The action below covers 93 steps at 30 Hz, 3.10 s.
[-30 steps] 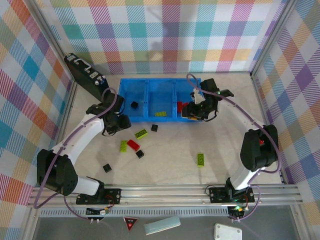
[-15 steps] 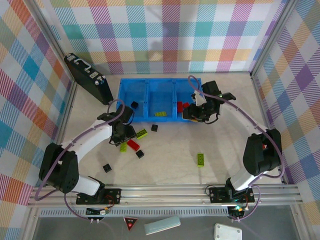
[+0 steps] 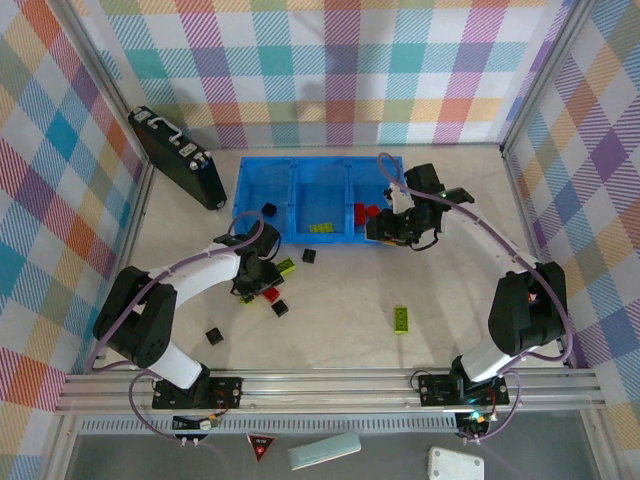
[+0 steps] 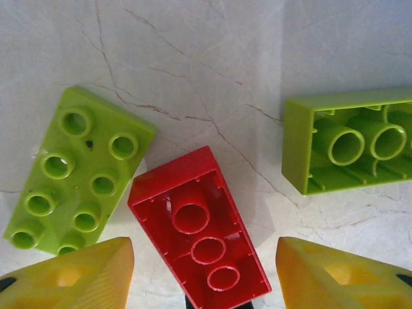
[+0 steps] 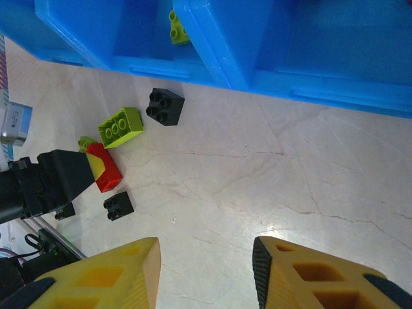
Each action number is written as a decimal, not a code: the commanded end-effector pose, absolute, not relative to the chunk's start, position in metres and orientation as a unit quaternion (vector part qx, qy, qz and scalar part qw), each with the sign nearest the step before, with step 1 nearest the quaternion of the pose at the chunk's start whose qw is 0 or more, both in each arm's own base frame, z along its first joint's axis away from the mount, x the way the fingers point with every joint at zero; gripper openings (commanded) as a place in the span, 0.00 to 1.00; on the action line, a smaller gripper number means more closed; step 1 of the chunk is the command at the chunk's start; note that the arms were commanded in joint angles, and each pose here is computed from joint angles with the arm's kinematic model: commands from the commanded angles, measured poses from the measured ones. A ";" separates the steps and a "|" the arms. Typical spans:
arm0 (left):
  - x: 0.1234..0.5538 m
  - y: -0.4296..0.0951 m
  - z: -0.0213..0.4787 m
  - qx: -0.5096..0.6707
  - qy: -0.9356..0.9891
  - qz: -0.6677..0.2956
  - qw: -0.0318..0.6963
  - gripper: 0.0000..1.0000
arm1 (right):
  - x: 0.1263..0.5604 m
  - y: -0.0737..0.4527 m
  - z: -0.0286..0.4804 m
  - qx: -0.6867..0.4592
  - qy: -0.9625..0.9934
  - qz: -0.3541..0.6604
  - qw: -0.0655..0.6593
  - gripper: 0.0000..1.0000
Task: Sort the legos into containers by color
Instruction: Pick up the lego from the center of the table.
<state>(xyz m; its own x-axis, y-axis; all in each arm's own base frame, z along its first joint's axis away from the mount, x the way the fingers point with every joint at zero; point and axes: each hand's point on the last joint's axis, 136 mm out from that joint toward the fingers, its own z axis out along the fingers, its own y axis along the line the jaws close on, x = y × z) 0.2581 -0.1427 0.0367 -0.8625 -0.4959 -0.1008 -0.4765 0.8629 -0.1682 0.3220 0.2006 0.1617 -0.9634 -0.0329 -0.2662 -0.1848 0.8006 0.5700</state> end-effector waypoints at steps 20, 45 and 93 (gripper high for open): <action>0.267 -0.158 0.048 -0.200 0.972 -0.083 0.090 0.39 | 0.305 0.199 0.175 -0.068 0.936 0.319 0.133 0.44; 0.268 -0.245 0.196 0.402 0.844 -0.225 0.276 0.30 | 0.269 0.243 0.202 -0.081 0.918 0.375 0.095 0.44; 0.227 -0.248 0.207 0.541 0.735 -0.228 0.338 0.29 | 0.224 0.358 0.209 -0.148 0.885 0.441 -0.009 0.33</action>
<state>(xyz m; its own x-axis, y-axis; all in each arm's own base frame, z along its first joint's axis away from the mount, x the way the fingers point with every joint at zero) 0.2319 -0.2434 0.1979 -0.2332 0.6557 -0.7182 0.9398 0.3417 0.0069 0.2221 0.3540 0.1997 -0.9567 -0.2745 -0.0970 -0.2450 0.5792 0.7775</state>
